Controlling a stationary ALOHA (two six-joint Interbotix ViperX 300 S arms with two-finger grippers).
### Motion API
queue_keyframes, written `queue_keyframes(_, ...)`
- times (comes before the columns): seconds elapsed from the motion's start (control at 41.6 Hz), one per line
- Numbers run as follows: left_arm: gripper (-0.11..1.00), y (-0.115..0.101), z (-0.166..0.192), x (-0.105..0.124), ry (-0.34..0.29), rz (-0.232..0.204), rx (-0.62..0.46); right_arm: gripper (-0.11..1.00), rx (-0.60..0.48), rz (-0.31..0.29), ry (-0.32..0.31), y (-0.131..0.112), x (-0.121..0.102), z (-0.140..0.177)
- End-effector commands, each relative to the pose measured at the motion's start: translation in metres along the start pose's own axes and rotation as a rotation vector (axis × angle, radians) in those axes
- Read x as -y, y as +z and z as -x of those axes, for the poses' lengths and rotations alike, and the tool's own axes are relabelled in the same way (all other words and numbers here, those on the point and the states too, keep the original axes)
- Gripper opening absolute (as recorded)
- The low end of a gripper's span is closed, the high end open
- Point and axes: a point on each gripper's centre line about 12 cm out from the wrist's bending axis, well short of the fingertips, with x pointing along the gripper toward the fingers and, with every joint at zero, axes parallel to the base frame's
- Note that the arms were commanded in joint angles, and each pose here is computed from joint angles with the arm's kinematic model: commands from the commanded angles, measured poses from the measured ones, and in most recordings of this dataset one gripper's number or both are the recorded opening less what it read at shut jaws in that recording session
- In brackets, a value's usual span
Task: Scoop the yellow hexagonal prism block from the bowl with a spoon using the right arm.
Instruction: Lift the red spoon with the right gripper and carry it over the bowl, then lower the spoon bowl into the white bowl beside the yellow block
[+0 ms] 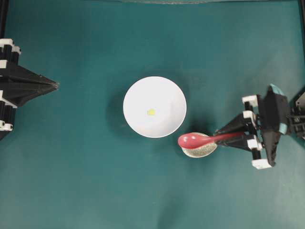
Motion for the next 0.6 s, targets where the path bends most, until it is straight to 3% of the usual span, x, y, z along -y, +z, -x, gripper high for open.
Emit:
queue_keyframes(0.0,0.0,0.005,-0.003,0.0,0.001,-0.005,0.009,0.24,-0.02,-0.003,-0.003,0.025,0.001,-0.002)
queue_keyframes(0.289,0.0,0.004,-0.003,0.0,-0.001,-0.003,0.008,0.24,-0.137,-0.009,-0.058,0.073,0.023,-0.014)
queue_keyframes(0.577,0.0,0.004,-0.003,0.0,0.001,-0.003,0.008,0.24,-0.309,-0.025,-0.093,0.089,0.044,-0.04)
